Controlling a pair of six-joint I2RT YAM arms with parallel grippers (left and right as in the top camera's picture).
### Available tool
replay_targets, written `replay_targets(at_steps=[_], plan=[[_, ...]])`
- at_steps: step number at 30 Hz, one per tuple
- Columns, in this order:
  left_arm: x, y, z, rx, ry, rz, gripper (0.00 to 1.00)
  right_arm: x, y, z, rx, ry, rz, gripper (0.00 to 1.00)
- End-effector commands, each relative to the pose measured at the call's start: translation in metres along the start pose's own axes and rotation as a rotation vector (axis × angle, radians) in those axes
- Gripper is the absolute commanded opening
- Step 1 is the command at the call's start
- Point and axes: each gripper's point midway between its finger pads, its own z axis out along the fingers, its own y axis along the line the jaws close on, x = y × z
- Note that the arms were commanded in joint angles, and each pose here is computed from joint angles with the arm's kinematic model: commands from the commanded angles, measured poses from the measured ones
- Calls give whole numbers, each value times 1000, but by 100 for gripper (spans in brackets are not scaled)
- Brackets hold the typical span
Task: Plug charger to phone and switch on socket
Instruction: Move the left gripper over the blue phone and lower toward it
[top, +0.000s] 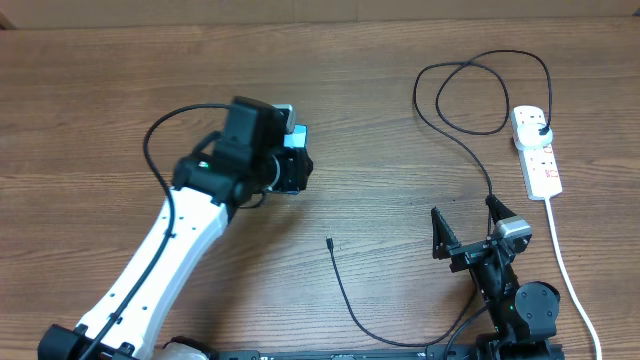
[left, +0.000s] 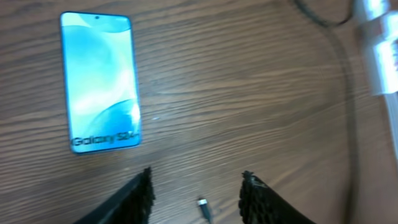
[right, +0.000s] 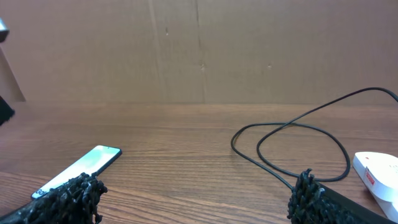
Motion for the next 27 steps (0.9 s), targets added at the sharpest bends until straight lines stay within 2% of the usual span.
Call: replay_targets(at_steps=[1, 11, 19, 27], plan=[[-6, 14, 9, -149, -24, 68, 55, 3, 0, 0, -1, 1, 3, 100], [10, 56, 68, -352, 81, 84, 66, 3, 0, 0, -1, 1, 3, 100], [13, 66, 98, -363, 106, 109, 82, 3, 0, 0, -1, 1, 3, 100], [6, 80, 105, -373, 97, 123, 85, 3, 0, 0, -1, 1, 3, 100]])
